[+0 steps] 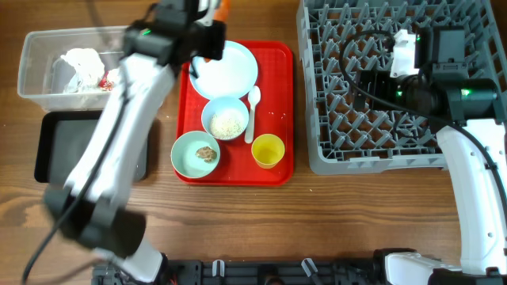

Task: Sort waste into correct bins and load items into the dishwasher rack
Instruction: 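Carry the carrot left and place it on the black tray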

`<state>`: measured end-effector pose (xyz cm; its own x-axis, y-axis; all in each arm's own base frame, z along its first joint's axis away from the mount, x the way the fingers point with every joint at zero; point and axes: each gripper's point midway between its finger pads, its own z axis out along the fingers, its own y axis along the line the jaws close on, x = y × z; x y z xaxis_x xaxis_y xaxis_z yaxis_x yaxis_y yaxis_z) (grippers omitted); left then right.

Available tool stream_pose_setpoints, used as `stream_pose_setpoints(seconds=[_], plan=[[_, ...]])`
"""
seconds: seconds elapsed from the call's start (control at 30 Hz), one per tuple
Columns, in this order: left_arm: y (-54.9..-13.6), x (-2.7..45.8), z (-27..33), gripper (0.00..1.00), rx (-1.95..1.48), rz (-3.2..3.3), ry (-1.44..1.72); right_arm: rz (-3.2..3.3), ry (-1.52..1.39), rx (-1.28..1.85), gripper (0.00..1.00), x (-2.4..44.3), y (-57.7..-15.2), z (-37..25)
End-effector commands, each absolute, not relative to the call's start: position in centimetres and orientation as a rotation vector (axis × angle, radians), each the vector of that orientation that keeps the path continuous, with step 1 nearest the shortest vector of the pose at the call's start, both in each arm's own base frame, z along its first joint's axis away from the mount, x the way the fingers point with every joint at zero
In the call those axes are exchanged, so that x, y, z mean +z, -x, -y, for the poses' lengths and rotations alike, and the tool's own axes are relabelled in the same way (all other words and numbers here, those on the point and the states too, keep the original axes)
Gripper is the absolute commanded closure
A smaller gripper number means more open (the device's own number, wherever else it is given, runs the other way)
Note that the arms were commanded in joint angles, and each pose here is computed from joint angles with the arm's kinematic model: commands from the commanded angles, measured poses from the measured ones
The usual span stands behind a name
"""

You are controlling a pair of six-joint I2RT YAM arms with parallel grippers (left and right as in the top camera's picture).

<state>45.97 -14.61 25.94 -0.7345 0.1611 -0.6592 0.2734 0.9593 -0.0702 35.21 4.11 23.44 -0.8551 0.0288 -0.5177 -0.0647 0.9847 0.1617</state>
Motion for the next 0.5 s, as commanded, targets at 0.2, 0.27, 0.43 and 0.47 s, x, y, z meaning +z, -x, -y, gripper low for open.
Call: stream_pose_setpoints(seconds=[0.2,0.27,0.43,0.47], plan=[[-36.8,29.4,5.3,0.96,0.149,-2.524,0.218,-2.587,0.007,0.26,0.0,23.6,-35.4,-4.3],[-36.0,29.1,4.0,0.96,0.212,-2.53,0.328,-2.584,0.008,0.26,0.0,23.7,-35.4,-4.3],[-35.5,27.9,1.0,0.96,0.243,-2.51,0.616,-2.595,0.007,0.26,0.0,23.5,-35.2,-4.2],[-35.3,27.4,-0.1,0.96,0.247,-2.5,0.707,-2.601,0.006,0.259,0.0,23.4,-35.1,-4.2]])
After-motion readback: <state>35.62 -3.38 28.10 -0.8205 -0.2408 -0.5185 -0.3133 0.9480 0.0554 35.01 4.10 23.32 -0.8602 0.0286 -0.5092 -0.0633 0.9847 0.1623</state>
